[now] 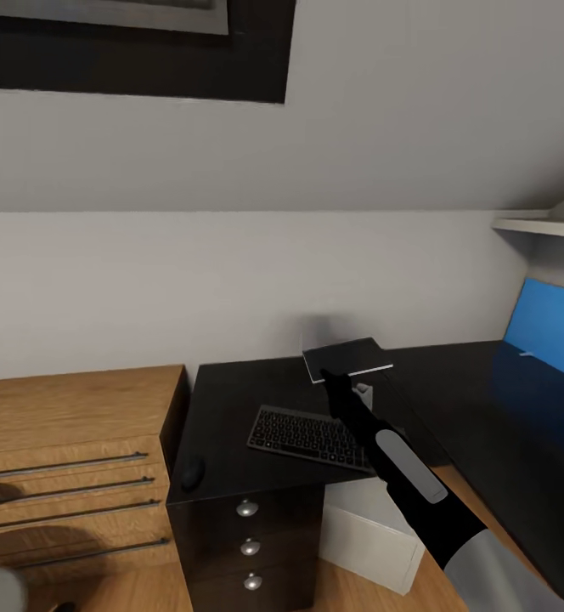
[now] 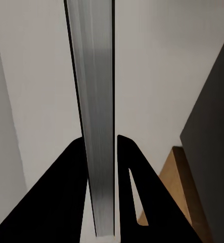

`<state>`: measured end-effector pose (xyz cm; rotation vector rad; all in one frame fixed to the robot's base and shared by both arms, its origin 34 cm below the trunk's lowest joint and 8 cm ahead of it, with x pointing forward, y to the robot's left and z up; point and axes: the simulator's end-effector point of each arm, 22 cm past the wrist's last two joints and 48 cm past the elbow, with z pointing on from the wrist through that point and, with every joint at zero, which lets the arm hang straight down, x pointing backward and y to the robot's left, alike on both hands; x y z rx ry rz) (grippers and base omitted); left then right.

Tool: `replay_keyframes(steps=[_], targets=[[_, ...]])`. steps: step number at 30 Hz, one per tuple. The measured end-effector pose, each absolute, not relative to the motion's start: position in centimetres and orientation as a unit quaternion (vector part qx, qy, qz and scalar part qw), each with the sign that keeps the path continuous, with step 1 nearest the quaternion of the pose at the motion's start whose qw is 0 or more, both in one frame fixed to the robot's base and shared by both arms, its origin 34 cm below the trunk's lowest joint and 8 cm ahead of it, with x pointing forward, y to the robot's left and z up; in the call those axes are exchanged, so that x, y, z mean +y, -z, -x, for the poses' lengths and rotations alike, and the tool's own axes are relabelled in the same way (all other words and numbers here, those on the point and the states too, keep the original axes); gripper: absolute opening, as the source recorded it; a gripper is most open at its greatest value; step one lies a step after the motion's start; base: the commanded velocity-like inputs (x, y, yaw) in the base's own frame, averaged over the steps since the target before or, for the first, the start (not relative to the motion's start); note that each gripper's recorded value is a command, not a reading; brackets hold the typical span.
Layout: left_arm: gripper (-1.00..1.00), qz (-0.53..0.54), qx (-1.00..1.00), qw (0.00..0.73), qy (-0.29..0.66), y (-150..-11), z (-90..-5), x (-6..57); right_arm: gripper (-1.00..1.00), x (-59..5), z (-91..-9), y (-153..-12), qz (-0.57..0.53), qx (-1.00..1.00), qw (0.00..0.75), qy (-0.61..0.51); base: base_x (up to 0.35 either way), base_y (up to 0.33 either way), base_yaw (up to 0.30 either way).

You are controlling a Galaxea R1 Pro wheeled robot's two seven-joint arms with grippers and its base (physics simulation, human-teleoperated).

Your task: In the bedroom, organize the workspace by keeping the computer under the desk, ensuring the monitor is on the desk, placing the keyboard on the desk next to the monitor, placing the mouse on the desk next to the keyboard, moving the folder from the swivel chair onto the desk next to the mouse, stacking the notebook on top of the folder with the pen on top of the notebook, and positioning the swivel chair next to the desk.

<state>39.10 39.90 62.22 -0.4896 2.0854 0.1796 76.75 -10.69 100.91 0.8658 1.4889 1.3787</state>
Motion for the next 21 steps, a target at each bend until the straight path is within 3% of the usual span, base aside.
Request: replay_keyframes(steps=[14,17,21], targets=[[1.0,0.202,0.854,0.473,-0.075,-64.3,-38.9,40.0,-1.0,-12.8,-78.3,-100.4,-0.383,0.618,0.446,-0.522,0.0,0.0,0.0],[1.0,0.202,0.854,0.473,-0.074,-64.3,-38.9,39.9,-1.0,-14.9,-80.9,-100.0,-0.401,0.631,0.451,-0.487,0.0,0.0,0.0],[1.0,0.203,0.854,0.473,-0.074,-64.2,-38.9,39.9,-1.0,-22.2,-86.8,-99.5,-0.456,0.648,0.463,-0.397,0.0,0.0,0.0]])
